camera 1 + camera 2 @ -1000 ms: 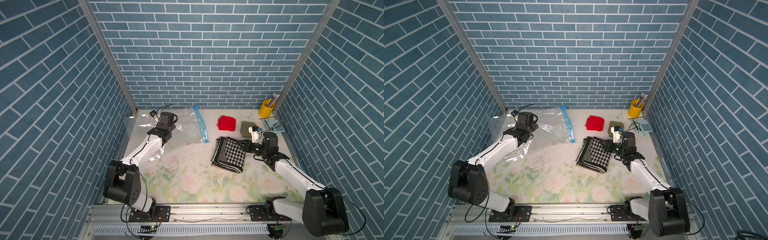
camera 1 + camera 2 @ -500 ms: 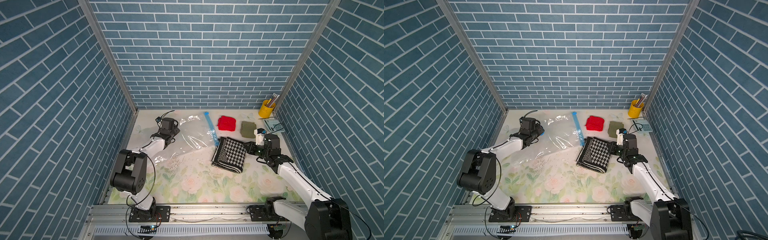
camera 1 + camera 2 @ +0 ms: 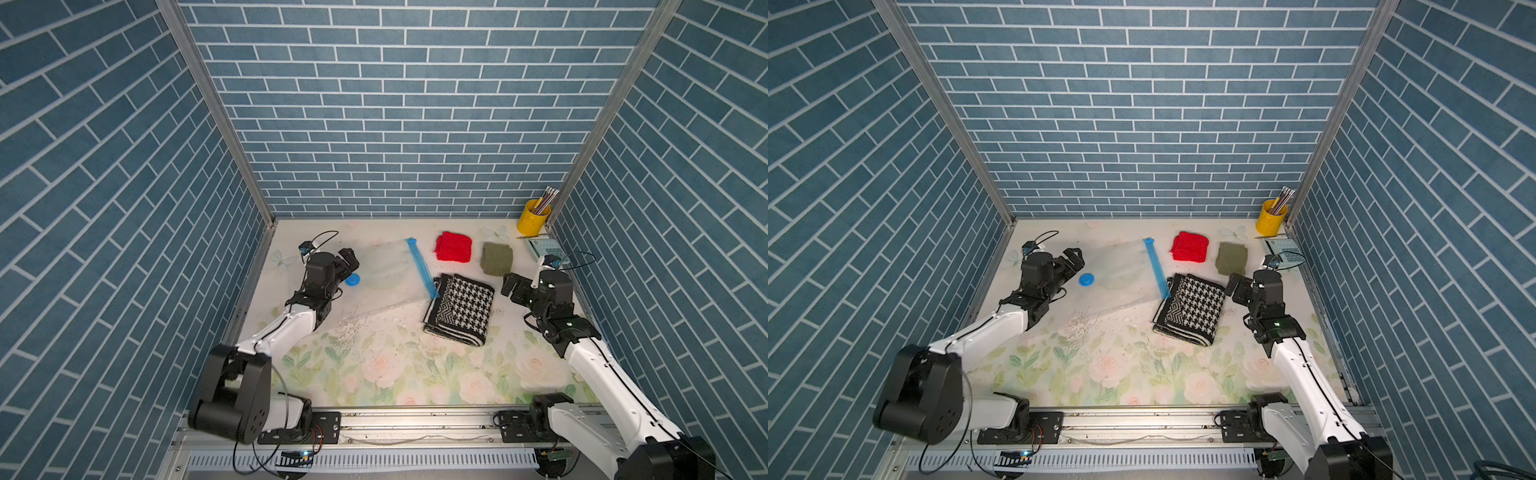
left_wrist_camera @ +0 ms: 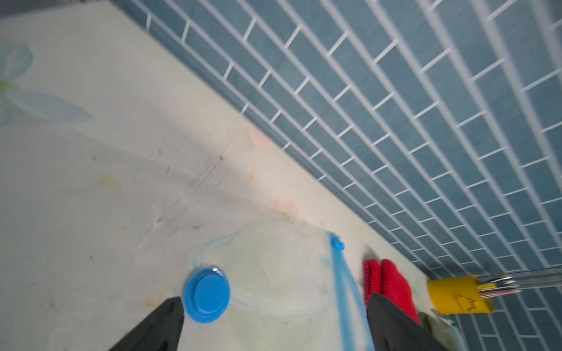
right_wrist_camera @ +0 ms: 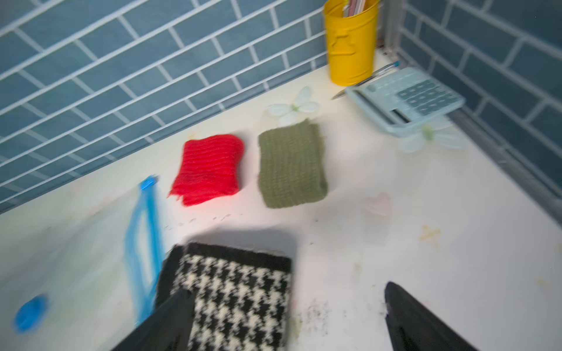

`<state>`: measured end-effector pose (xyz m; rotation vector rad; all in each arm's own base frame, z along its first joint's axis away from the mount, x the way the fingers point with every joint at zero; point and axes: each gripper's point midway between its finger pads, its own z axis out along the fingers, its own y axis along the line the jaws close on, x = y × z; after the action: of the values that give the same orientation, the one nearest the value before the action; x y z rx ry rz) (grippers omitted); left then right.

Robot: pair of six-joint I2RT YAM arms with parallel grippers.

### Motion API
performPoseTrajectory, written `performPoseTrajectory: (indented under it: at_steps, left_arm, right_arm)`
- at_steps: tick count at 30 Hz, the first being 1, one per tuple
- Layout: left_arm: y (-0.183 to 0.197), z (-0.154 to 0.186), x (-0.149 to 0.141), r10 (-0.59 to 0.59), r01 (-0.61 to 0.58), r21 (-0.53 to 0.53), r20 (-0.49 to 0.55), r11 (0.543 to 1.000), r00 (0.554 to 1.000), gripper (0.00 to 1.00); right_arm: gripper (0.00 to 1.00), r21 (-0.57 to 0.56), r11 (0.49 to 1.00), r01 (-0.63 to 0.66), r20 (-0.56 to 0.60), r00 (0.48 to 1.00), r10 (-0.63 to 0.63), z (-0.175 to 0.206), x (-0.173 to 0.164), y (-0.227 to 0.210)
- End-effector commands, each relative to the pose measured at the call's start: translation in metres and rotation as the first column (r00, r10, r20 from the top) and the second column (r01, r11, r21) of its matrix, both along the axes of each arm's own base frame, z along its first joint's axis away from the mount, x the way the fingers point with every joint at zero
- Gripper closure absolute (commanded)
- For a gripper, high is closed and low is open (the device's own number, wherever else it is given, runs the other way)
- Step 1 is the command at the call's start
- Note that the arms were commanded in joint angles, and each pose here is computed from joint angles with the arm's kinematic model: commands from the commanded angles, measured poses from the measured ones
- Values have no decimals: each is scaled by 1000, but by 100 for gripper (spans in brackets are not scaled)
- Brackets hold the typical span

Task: Take the scarf out of the vacuum bag
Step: Place the vacuum bag at the center of the board, then reset both arms

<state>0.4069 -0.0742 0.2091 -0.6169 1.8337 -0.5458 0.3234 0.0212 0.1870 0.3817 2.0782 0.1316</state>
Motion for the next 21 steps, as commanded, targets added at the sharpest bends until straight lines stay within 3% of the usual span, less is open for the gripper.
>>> performPoseTrajectory:
  at_steps: [1,3,6,8,10,11,15,17,21]
  left_arm:
    - [28,43,-18,91,-102,108,101,989,991,0]
    - [46,48,-35,152,-169,187,103,968,983,0]
    - [77,47,-65,325,-344,209,120,915,938,0]
    - [75,46,-71,284,-314,238,153,919,946,0]
    - [56,47,-73,81,-192,422,266,886,961,0]
    - [54,43,-76,51,-183,460,284,869,958,0]
    - [97,-5,-96,261,-327,546,197,772,945,0]
    - [93,-24,-97,202,-273,614,185,741,962,0]
    - [91,-45,-104,162,-274,636,230,722,960,0]
  right_arm:
    - [1,-129,957,259,26,966,-258,9,-11,-49]
    - [1,-156,964,214,81,976,-203,14,-7,-45]
    - [1,-154,973,170,214,967,-135,19,-4,-38]
    - [1,-216,962,166,299,949,-97,19,-4,-40]
    - [1,-341,932,123,341,940,1,7,-6,-35]
    - [1,-386,915,121,354,935,25,5,-7,-35]
    - [1,-446,884,140,352,936,29,-15,-8,-40]
    - [1,-449,886,113,364,929,66,-23,-6,-34]
    - [1,-452,885,113,404,910,90,-30,1,-29]
